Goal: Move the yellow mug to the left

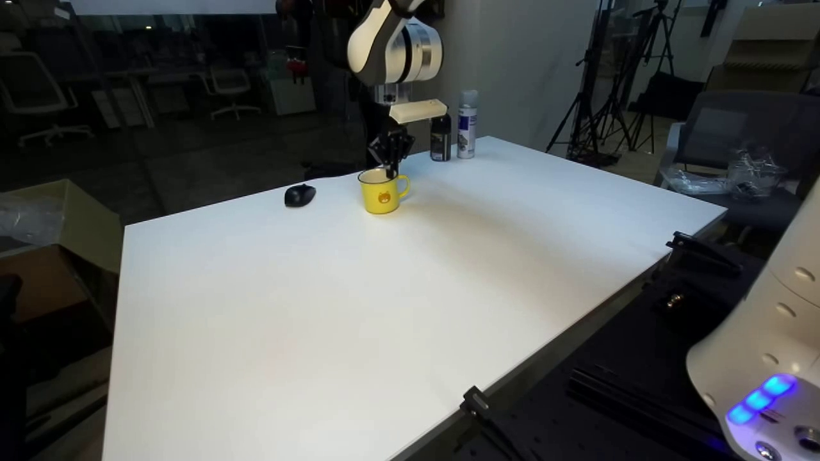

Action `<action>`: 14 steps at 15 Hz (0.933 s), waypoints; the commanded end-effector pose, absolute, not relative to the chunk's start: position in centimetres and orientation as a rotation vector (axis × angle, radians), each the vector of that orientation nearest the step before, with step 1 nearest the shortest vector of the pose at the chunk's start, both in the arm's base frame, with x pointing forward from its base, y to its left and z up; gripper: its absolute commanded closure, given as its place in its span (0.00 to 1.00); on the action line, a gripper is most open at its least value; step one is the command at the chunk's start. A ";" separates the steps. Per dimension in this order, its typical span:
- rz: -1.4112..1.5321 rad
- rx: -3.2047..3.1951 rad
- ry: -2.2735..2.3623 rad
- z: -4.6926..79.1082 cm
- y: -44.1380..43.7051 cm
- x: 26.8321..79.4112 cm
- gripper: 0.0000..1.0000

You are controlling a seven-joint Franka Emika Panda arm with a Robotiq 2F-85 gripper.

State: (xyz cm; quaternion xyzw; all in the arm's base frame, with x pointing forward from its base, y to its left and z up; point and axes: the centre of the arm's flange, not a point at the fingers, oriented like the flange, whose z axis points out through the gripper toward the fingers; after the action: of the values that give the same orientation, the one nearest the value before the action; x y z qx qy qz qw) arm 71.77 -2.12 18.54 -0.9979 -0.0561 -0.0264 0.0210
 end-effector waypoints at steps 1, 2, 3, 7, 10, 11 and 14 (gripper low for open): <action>-0.027 -3.040 -0.212 17.7 0.6 71.0 0.97; -0.018 -3.030 -0.218 17.5 1.5 70.7 0.97; -0.012 -3.025 -0.221 17.3 2.2 70.4 0.97; -0.017 -3.052 -0.202 17.1 4.2 69.7 0.97; 0.023 -3.068 -0.180 16.9 5.4 68.8 0.97; 0.037 -3.075 -0.167 16.9 5.7 68.3 0.97; 0.049 -3.071 -0.177 17.2 6.7 66.2 0.97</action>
State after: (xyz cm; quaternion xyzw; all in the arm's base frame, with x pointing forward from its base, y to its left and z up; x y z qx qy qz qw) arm 69.93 5.18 18.16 -0.9971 -0.0649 -0.0063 0.0389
